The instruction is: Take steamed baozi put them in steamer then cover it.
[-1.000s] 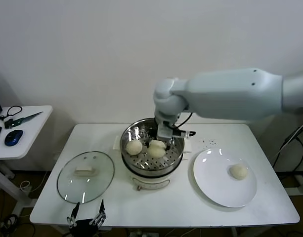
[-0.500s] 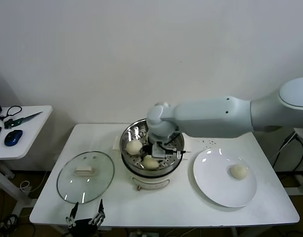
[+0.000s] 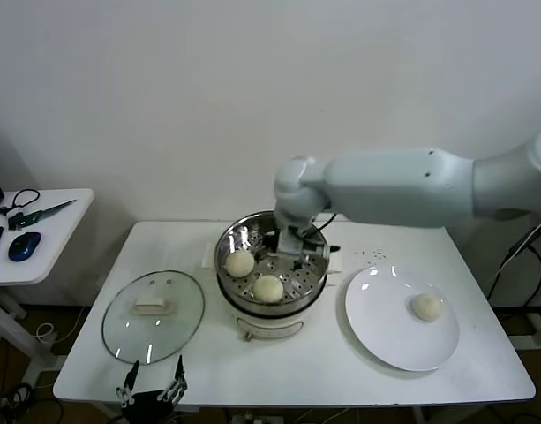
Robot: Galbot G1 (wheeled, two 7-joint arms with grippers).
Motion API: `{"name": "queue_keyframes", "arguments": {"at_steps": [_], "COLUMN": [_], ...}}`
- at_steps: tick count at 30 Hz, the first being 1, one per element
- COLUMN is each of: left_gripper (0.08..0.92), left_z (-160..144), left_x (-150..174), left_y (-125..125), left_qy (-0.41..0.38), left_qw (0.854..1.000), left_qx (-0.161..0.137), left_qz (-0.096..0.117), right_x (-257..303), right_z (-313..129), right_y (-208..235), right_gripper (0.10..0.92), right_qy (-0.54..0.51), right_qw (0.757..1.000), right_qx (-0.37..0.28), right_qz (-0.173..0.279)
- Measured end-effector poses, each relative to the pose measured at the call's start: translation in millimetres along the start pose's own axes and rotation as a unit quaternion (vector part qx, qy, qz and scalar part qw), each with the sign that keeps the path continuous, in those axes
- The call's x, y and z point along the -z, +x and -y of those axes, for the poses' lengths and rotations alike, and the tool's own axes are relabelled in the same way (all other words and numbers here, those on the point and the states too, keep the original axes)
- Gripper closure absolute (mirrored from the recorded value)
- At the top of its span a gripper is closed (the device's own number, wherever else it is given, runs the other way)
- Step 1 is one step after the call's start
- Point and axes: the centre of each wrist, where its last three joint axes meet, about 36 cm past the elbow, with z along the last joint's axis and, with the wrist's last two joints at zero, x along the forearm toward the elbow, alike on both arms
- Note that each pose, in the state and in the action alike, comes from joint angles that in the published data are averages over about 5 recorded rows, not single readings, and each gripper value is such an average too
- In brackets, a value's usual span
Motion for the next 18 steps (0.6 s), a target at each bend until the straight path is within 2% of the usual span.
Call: {"name": "queue_keyframes", "arguments": {"at_steps": [5,9,14,18], "left_gripper": [0.177,0.177,0.177,0.177], "left_z": [-0.4,-1.3,-1.8,-1.4], "left_x": [1.4,2.6,3.5,3.4], "left_y": [-2.0,-2.1,-2.9,-2.9], "left_qy": [-0.002,-0.003,-0.003,-0.002], "left_qw": [1.0,1.0,1.0,1.0], "left_qx": [-0.004,-0.005,-0.007,-0.008], "left_qz": [0.001,0.002,0.002,0.001], "right_x": [-46.8,-73.8,-90.1,-89.3], "right_z": [-62.9,-134.3,-223.6,-274.4], "right_y": [40.8,52.4,33.8,2.1], "right_gripper": [0.2,0.2,0.2,0.2], "right_qy": [-0.133,-0.264,-0.402,-0.475], "right_qw": [0.991,0.964,0.914,0.879], "right_qx": [0.022,0.031,0.035,0.042], "right_qz": [-0.014,-0.025,-0.026,-0.02]}}
